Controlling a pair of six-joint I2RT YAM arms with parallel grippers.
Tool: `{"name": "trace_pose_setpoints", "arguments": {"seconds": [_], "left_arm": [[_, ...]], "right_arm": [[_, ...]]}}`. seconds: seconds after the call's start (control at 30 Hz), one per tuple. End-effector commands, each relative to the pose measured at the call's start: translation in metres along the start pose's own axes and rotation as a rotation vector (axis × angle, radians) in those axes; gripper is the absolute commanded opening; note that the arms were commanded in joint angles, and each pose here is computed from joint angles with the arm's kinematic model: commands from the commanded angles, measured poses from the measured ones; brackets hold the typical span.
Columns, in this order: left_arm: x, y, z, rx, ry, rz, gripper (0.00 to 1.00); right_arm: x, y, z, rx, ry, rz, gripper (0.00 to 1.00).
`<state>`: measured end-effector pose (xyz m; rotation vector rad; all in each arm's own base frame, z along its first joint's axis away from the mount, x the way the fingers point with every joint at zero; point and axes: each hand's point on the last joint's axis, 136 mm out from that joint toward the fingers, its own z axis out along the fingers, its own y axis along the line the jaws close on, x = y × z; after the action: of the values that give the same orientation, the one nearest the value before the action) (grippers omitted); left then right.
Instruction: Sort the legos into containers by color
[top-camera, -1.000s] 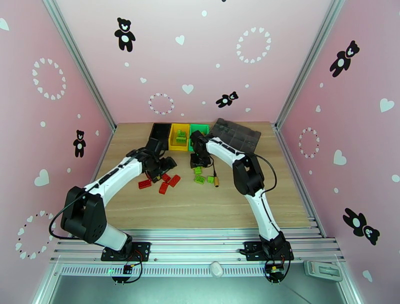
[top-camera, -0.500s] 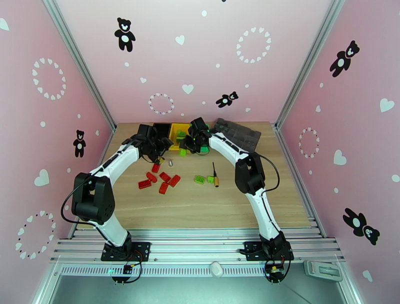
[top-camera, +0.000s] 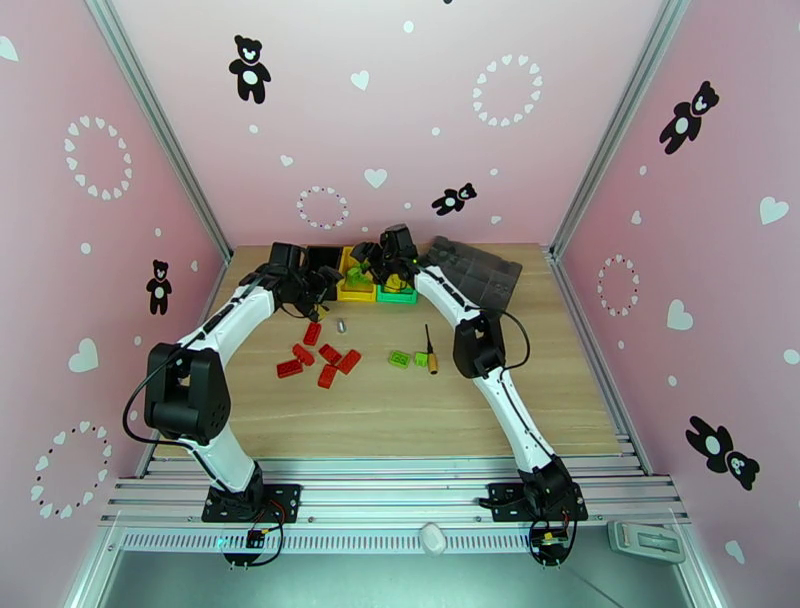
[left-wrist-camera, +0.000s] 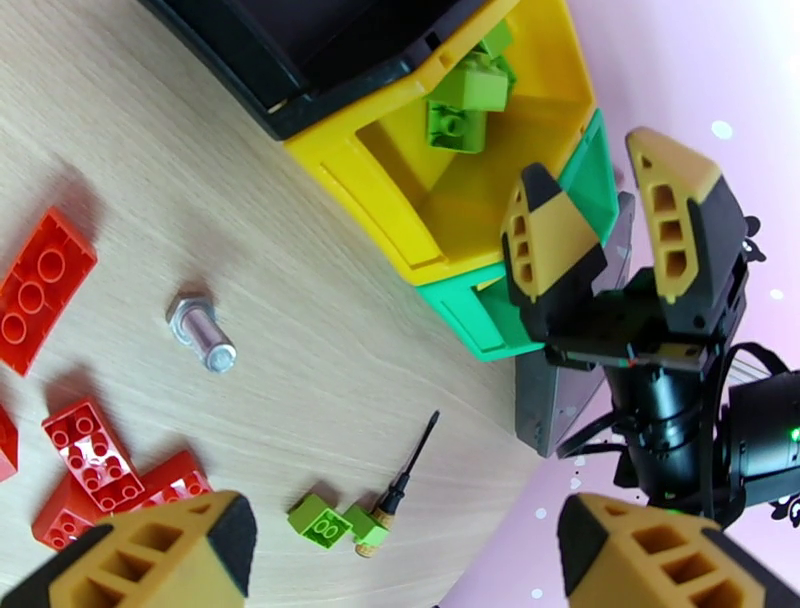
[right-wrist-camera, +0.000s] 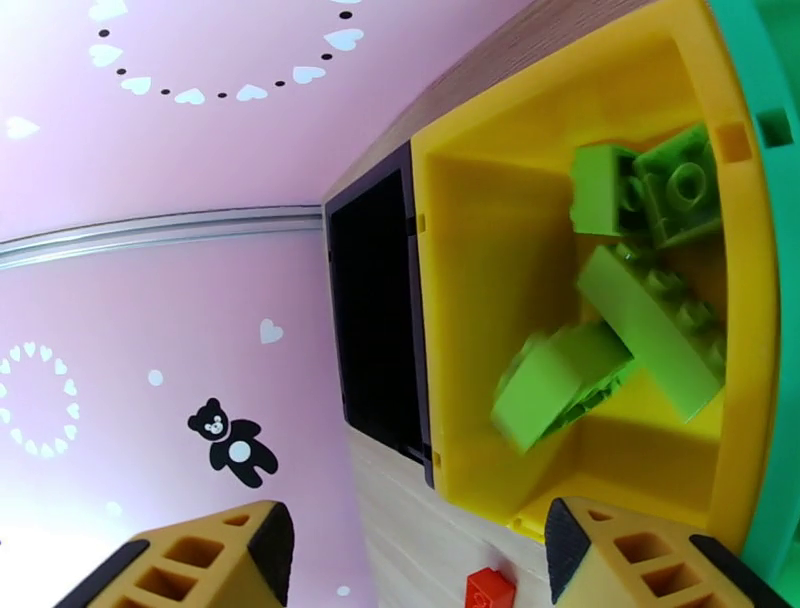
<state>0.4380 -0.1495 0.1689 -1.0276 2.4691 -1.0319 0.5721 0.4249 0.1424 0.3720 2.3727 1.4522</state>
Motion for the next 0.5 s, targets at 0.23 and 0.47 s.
{"name": "trace_pose_setpoints", "arguments": {"seconds": [0.23, 0.47], "left_arm": [[0.005, 0.024, -0.013, -0.063, -0.031, 0.04, 0.85], [0.017, 0.054, -0.023, -0.157, -0.038, 0.089, 0.89]], "right_arm": [[0.021, 0.043, -0.057, 0.062, 0.051, -0.184, 0.7], [0.052, 0.019, -0.109, 0.261, 0.13, -0.313, 0.71]]}}
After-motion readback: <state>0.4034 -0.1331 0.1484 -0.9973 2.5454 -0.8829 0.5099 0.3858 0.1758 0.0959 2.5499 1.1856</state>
